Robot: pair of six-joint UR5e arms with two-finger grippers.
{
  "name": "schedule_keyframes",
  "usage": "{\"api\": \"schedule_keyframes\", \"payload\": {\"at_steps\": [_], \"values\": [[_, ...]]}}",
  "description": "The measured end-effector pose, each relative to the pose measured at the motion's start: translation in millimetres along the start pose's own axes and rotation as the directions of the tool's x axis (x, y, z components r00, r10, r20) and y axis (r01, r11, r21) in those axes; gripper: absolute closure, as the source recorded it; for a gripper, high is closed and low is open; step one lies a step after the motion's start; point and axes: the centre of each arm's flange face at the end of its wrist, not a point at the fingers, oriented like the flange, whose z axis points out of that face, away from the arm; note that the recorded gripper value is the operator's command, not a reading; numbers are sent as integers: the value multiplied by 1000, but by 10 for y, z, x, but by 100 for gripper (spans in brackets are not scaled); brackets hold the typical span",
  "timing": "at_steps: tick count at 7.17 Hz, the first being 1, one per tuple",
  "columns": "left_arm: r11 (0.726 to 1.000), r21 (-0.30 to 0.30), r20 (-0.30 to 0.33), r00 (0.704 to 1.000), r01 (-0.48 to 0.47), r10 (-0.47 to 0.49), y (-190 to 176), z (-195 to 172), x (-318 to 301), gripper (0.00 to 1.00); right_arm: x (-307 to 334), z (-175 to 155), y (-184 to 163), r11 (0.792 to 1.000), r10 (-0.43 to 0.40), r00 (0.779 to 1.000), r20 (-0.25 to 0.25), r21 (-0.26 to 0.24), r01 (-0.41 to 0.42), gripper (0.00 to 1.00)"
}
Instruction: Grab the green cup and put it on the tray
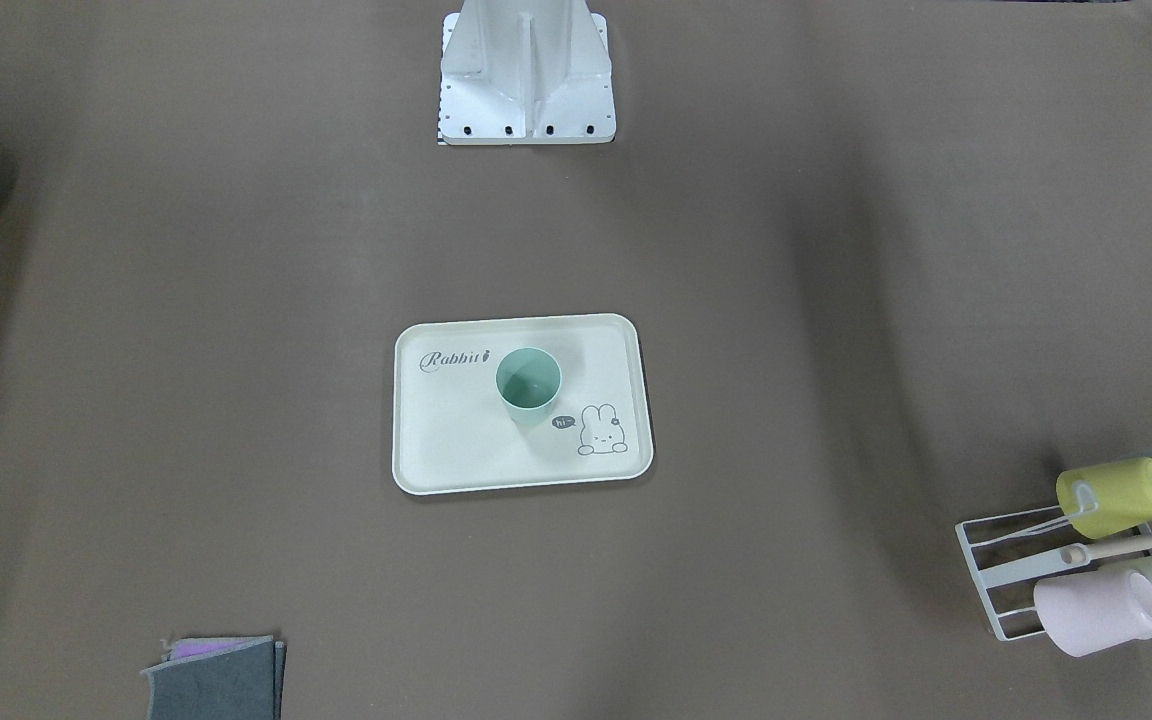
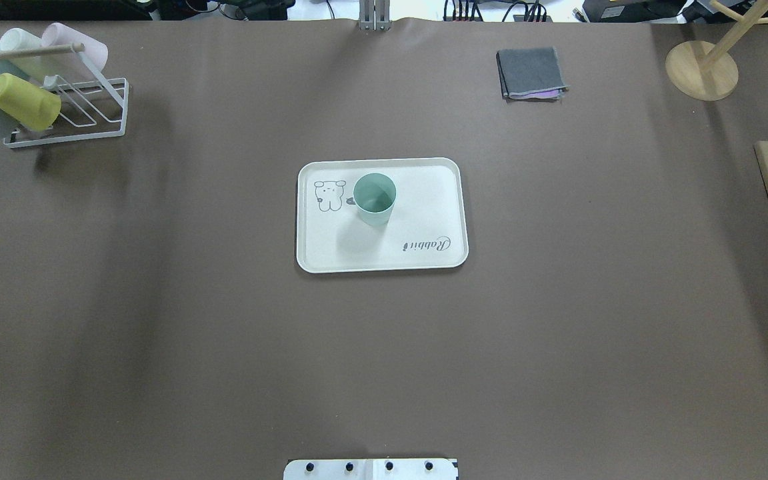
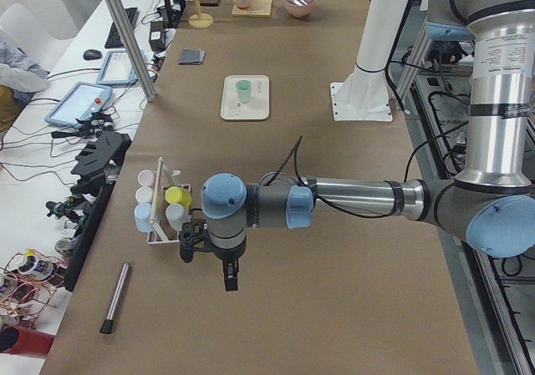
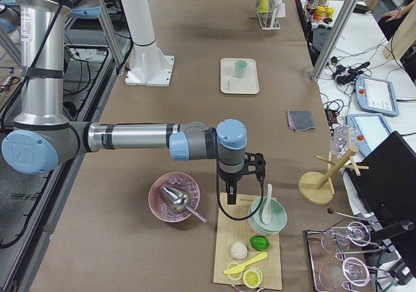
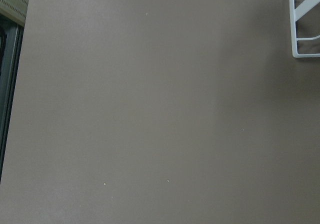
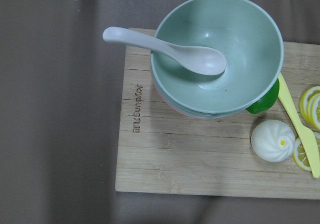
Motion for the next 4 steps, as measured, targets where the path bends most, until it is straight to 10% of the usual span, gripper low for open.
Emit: {"api": "schedule_keyframes", "payload": {"at_steps": [4], "values": [[1000,4,-2,1000,-4,4,32,-14,10,3,3,5,6,1000,1,1000,0,-1,-1,0]]}}
